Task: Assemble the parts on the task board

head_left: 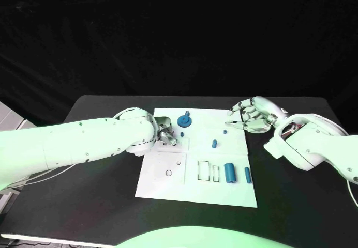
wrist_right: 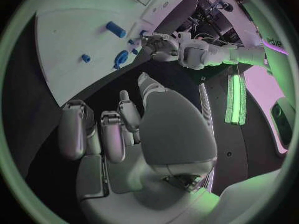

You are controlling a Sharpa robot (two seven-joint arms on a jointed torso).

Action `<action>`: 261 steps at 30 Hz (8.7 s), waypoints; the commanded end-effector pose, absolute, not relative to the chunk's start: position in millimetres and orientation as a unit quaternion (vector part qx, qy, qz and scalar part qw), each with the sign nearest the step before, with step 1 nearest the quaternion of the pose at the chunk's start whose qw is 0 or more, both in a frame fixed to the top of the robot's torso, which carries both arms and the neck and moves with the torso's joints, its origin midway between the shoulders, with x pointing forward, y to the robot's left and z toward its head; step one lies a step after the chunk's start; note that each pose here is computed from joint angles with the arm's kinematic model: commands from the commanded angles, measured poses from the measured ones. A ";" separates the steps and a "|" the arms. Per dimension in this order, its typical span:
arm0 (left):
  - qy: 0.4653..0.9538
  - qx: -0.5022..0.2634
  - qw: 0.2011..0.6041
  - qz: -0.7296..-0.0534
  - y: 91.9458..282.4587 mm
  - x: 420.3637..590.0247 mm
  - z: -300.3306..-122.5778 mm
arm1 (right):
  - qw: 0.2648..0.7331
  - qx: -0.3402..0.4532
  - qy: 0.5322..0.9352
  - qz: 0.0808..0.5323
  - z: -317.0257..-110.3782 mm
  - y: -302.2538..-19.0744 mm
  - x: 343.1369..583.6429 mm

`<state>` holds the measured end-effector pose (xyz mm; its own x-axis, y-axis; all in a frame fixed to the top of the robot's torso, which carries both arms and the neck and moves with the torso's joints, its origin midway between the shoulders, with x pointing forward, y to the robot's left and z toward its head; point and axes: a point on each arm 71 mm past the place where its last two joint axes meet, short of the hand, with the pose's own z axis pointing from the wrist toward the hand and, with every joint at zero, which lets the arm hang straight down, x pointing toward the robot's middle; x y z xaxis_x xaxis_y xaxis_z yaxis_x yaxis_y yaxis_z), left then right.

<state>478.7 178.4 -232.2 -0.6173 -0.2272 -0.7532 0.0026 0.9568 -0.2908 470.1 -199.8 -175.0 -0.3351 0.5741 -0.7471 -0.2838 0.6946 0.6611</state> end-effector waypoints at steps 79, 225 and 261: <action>0.889 -0.108 0.412 -0.168 195.0 492.8 -190.1 | 0.563 0.096 0.730 0.375 -180.6 -201.4 468.5; 0.898 -0.055 0.413 -0.140 218.4 502.9 -202.0 | 0.565 0.096 0.729 0.374 -181.3 -203.7 469.3; 0.907 -0.027 0.400 -0.131 205.4 487.8 -221.1 | 0.563 0.096 0.731 0.373 -182.2 -204.1 468.8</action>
